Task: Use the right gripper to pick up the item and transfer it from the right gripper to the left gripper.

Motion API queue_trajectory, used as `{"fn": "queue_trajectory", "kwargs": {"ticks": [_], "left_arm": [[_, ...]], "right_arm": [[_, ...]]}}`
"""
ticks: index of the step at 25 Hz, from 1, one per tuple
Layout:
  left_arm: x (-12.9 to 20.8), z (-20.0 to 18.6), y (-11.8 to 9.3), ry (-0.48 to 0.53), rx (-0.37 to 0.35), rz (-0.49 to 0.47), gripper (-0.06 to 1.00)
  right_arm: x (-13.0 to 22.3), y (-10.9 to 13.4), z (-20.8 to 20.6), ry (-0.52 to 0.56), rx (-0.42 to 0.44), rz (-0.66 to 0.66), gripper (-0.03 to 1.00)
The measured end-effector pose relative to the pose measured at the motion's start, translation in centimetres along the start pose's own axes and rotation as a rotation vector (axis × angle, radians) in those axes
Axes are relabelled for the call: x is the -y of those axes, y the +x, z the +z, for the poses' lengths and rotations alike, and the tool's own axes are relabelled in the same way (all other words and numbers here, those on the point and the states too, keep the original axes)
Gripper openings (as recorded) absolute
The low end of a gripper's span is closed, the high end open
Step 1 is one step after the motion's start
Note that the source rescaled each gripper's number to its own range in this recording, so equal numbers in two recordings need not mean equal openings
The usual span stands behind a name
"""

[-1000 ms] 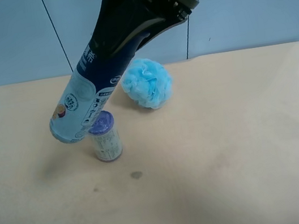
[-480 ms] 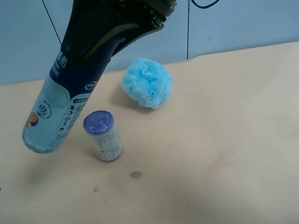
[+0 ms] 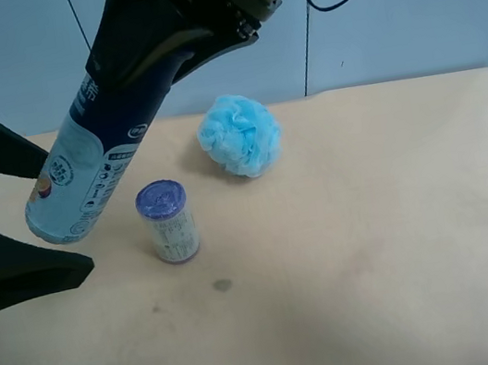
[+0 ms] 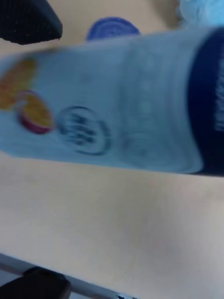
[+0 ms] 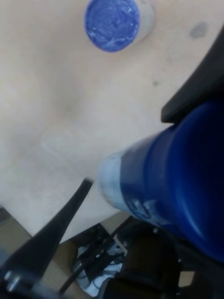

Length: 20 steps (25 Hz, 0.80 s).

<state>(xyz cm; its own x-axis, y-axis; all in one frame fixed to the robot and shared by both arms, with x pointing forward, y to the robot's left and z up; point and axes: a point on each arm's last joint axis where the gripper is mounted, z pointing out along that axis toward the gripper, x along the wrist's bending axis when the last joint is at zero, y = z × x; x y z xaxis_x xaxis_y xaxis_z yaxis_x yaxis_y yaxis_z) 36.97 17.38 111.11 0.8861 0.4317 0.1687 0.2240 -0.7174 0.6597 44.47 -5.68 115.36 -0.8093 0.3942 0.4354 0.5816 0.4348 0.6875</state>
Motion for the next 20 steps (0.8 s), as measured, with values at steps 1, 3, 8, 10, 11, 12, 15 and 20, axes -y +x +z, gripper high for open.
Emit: {"fn": "queue_trajectory", "kwargs": {"ticks": [1, 3, 8, 10, 11, 12, 15, 20], "left_arm": [[-0.2, 0.4, 0.1, 0.001, 0.0, -0.001, 1.0], [-0.5, 1.2, 0.4, -0.004, -0.007, -0.002, 1.0], [-1.0, 2.6, 1.0, -0.026, -0.029, -0.009, 1.0], [-1.2, 3.0, 1.2, -0.027, -0.033, -0.011, 1.0], [-1.2, 3.1, 1.2, -0.03, -0.037, -0.011, 1.0], [-1.3, 3.2, 1.3, -0.032, -0.039, -0.012, 1.0], [-1.3, 3.4, 1.4, -0.035, -0.043, -0.011, 0.93], [-1.3, 3.4, 1.4, -0.037, -0.044, -0.011, 0.32]], "right_arm": [[0.0, 0.0, 0.0, -0.003, 0.0, 0.001, 0.0], [-0.1, 0.0, 0.0, -0.007, -0.002, 0.003, 0.0], [-0.1, 0.0, 0.0, -0.007, -0.003, 0.004, 0.0], [-0.1, 0.0, 0.0, -0.007, -0.003, 0.004, 0.0], [-0.1, 0.0, 0.0, -0.007, -0.003, 0.004, 0.0], [-0.1, 0.0, 0.0, -0.007, -0.003, 0.004, 0.0], [-0.1, 0.0, 0.0, -0.007, -0.003, 0.004, 0.0], [-0.1, 0.0, 0.0, -0.008, -0.002, 0.004, 0.0]]}}
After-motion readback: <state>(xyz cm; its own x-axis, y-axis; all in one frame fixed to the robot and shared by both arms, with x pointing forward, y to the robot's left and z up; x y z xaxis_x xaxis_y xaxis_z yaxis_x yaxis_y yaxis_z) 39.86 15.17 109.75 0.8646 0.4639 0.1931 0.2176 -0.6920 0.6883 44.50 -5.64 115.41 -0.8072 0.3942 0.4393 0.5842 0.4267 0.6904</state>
